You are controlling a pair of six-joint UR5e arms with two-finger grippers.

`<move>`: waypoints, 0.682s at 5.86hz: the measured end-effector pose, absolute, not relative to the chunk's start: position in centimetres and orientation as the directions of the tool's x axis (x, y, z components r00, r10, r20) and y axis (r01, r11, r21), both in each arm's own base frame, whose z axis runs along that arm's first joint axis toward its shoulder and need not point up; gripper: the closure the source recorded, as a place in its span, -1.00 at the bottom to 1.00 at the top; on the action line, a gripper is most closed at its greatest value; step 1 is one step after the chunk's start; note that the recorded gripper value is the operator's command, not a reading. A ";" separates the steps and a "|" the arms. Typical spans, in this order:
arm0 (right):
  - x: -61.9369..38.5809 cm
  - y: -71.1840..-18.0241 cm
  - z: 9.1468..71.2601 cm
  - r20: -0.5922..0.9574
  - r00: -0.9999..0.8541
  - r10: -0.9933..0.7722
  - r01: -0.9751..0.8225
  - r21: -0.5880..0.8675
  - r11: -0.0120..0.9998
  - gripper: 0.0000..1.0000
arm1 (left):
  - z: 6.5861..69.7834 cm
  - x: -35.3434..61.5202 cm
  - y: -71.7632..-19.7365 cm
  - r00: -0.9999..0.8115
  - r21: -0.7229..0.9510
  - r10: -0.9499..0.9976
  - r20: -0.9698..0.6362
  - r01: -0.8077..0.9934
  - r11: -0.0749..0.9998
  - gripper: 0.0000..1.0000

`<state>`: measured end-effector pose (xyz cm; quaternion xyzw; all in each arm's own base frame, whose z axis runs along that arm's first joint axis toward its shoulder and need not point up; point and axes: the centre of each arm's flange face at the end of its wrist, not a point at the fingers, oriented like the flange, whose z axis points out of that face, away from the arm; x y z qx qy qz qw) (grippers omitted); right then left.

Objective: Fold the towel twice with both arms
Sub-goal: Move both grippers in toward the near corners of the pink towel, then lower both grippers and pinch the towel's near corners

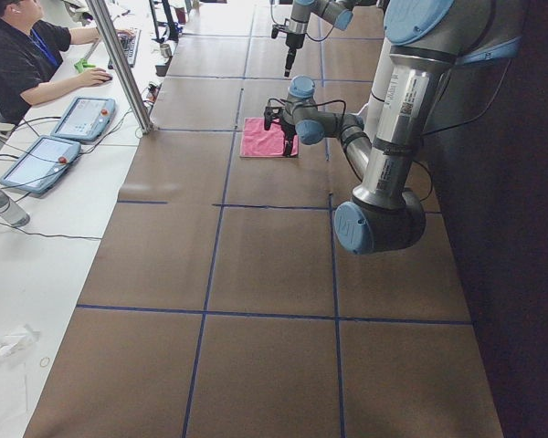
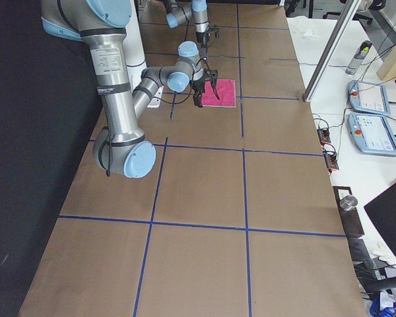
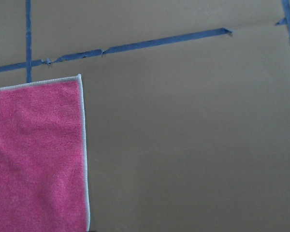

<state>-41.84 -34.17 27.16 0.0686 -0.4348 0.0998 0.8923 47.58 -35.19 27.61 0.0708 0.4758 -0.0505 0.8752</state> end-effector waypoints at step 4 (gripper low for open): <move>-48.5 -32.3 26.4 0.769 0.631 0.100 -0.211 0.047 0.976 -0.99 | 28.8 52.5 -33.9 0.581 0.040 -0.068 -0.811 0.172 0.984 -0.04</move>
